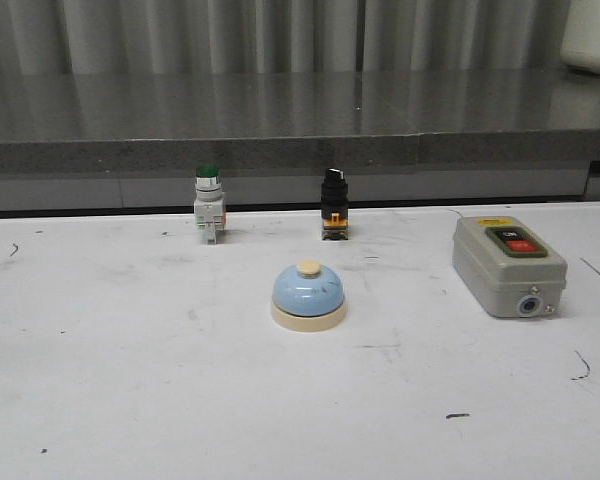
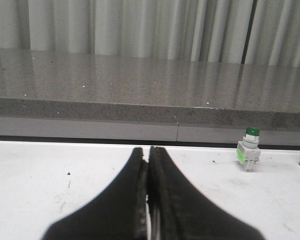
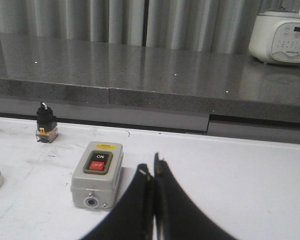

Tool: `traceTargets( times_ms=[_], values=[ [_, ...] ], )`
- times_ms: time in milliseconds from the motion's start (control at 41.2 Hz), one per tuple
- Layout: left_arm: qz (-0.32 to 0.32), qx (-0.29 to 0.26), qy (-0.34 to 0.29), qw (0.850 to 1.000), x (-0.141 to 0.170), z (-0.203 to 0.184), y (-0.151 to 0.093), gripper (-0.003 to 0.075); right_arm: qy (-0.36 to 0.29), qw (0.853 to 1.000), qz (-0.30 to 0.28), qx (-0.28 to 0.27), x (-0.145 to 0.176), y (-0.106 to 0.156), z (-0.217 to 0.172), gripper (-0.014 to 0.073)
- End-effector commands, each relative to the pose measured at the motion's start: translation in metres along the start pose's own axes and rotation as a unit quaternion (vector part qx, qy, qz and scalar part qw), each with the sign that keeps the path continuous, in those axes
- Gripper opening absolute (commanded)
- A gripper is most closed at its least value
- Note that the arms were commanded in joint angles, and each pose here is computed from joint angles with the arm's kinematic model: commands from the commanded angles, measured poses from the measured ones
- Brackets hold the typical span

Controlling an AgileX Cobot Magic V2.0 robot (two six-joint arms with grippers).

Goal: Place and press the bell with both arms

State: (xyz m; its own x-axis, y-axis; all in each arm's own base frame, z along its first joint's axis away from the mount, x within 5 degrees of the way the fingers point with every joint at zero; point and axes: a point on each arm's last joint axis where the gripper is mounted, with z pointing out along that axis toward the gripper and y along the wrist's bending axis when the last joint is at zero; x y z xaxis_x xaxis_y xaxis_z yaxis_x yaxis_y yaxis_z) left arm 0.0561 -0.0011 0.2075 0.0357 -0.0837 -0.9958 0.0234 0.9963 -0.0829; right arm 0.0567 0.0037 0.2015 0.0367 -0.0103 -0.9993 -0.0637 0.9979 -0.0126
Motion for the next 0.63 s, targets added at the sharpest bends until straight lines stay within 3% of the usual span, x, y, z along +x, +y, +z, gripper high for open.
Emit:
traceTargets(
  times_ms=[0, 607],
  values=[
    [-0.002, 0.002, -0.031, 1.0, 0.0012, -0.0006, 0.0002, -0.002, -0.056, 0.998, 0.0, 0.007, -0.0112, -0.0011, -0.0021, -0.0068],
    [-0.002, 0.002, -0.031, 1.0, 0.0012, -0.0006, 0.0002, -0.002, -0.056, 0.998, 0.0, 0.013, -0.0112, -0.0017, -0.0021, -0.0068]
  ],
)
